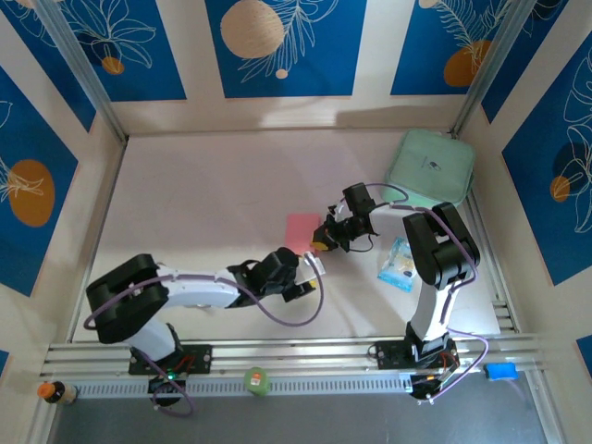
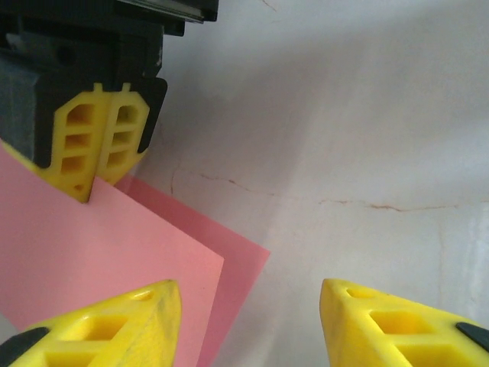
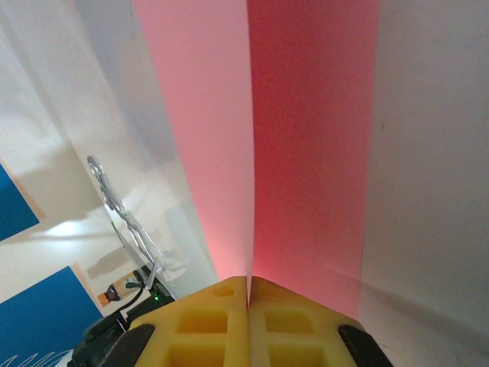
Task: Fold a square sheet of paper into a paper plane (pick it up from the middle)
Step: Fold the triangle a second time at the center of the table.
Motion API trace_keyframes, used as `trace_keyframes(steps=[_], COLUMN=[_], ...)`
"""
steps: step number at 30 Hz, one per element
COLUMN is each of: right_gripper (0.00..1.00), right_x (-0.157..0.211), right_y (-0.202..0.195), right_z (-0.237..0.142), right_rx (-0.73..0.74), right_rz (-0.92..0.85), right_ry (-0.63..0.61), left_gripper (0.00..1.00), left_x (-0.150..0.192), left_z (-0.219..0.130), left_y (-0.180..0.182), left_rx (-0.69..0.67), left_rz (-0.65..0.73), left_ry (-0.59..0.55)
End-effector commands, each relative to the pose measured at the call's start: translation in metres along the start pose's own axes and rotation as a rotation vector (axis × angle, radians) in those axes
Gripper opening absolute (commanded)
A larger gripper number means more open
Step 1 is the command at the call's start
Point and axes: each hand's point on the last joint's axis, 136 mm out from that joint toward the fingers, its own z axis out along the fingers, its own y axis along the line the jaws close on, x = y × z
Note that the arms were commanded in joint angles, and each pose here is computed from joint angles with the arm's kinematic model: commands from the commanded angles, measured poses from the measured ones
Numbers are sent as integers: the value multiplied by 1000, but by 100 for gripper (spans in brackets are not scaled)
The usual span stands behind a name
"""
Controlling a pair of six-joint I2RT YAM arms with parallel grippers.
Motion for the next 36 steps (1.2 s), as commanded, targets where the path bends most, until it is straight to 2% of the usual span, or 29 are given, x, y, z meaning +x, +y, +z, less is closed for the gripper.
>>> trace_keyframes(steps=[1, 8, 21, 30, 36], right_gripper=[3, 3, 4, 4, 7], right_x=[2, 2, 1, 1, 2], right_y=[10, 10, 9, 6, 6], right_z=[-6, -7, -8, -8, -9], right_rx=[-29, -32, -36, -31, -33], right_rz=[-6, -9, -6, -3, -12], right_ry=[4, 0, -4, -6, -10], left_gripper=[52, 51, 38, 21, 2], left_x=[-1, 0, -2, -4, -8], left_z=[6, 11, 18, 12, 8], left_y=[16, 29, 26, 27, 27], left_rx=[-134, -228, -213, -217, -209], left_rz=[67, 85, 101, 91, 57], left_ry=[52, 75, 85, 60, 45])
